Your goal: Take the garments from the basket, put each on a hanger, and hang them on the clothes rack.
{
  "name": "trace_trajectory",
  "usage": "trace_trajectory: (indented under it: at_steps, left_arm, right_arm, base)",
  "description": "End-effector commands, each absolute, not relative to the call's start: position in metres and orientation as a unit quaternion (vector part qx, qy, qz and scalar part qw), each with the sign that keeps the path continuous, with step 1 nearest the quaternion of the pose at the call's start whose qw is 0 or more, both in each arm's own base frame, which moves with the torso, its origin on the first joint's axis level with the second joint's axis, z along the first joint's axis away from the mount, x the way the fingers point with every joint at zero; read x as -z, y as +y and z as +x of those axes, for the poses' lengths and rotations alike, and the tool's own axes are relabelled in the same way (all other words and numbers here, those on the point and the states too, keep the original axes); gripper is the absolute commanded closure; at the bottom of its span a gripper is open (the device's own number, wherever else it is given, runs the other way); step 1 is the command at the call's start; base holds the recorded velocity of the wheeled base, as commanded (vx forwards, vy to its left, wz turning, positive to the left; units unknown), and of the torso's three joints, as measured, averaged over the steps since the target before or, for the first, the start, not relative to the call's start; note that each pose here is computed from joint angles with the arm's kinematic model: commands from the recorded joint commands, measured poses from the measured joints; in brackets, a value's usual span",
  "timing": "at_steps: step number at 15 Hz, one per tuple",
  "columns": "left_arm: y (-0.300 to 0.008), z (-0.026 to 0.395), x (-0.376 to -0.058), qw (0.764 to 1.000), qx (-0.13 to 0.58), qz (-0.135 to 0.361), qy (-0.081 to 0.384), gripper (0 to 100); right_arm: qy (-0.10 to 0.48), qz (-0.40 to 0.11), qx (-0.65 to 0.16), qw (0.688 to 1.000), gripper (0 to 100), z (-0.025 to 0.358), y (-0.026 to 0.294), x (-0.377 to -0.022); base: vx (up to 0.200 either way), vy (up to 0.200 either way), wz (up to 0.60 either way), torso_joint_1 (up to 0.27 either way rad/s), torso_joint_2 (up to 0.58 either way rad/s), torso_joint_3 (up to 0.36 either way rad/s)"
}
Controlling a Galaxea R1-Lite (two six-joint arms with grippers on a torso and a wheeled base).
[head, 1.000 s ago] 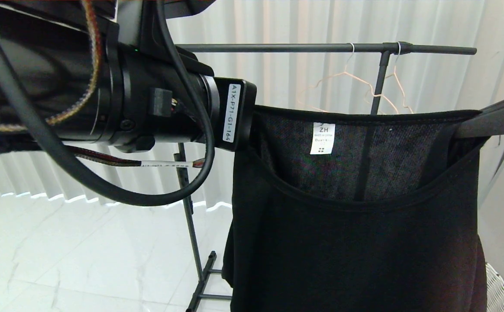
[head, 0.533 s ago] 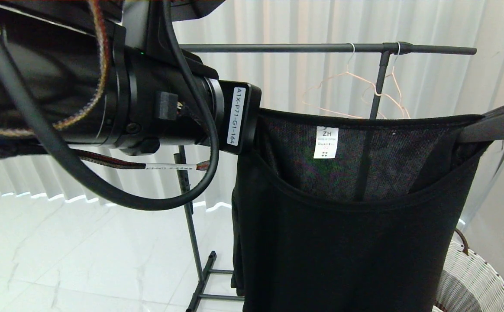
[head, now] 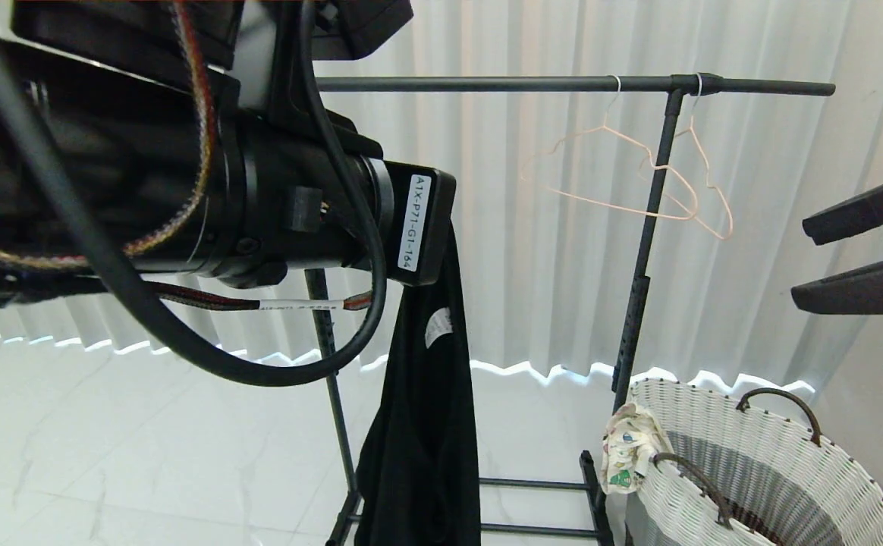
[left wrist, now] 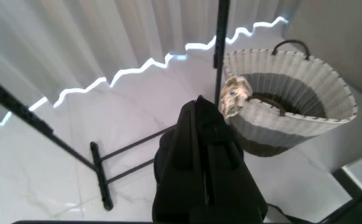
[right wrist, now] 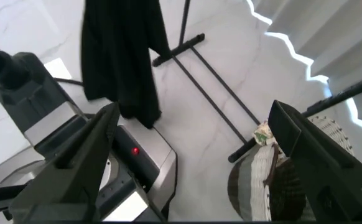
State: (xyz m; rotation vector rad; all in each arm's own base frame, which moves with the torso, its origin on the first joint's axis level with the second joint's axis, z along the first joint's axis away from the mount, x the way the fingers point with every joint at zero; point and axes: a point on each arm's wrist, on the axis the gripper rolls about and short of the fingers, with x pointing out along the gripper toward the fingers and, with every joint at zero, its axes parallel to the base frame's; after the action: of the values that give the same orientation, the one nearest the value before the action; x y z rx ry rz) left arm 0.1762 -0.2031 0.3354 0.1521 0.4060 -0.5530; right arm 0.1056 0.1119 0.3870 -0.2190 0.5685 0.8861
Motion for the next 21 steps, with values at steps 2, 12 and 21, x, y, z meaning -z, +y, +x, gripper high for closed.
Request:
trace_trajectory:
  at_steps: [2, 12, 21]
  left_arm:
    - [-0.198, 0.176, -0.323, 0.942, 0.241, 0.092, 0.214, 100]
    - [-0.102, 0.159, -0.267, 0.951, 0.032, 0.134, 0.277, 100]
    - [-0.095, 0.155, -0.265, 0.951, 0.022, 0.132, 0.280, 100]
  right_arm:
    - [0.278, -0.095, -0.364, 0.884, 0, 0.109, 0.093, -0.383]
    - [0.351, -0.117, -0.015, 0.929, 0, 0.130, 0.036, -0.326]
    - [0.296, -0.084, 0.002, 0.952, 0, 0.157, 0.036, -0.332]
  base:
    - [0.000, 0.000, 0.00, 0.000, 0.00, 0.000]
    - [0.000, 0.000, 0.00, 0.000, 0.00, 0.000]
    - [0.000, 0.000, 0.00, 0.111, -0.30, -0.190]
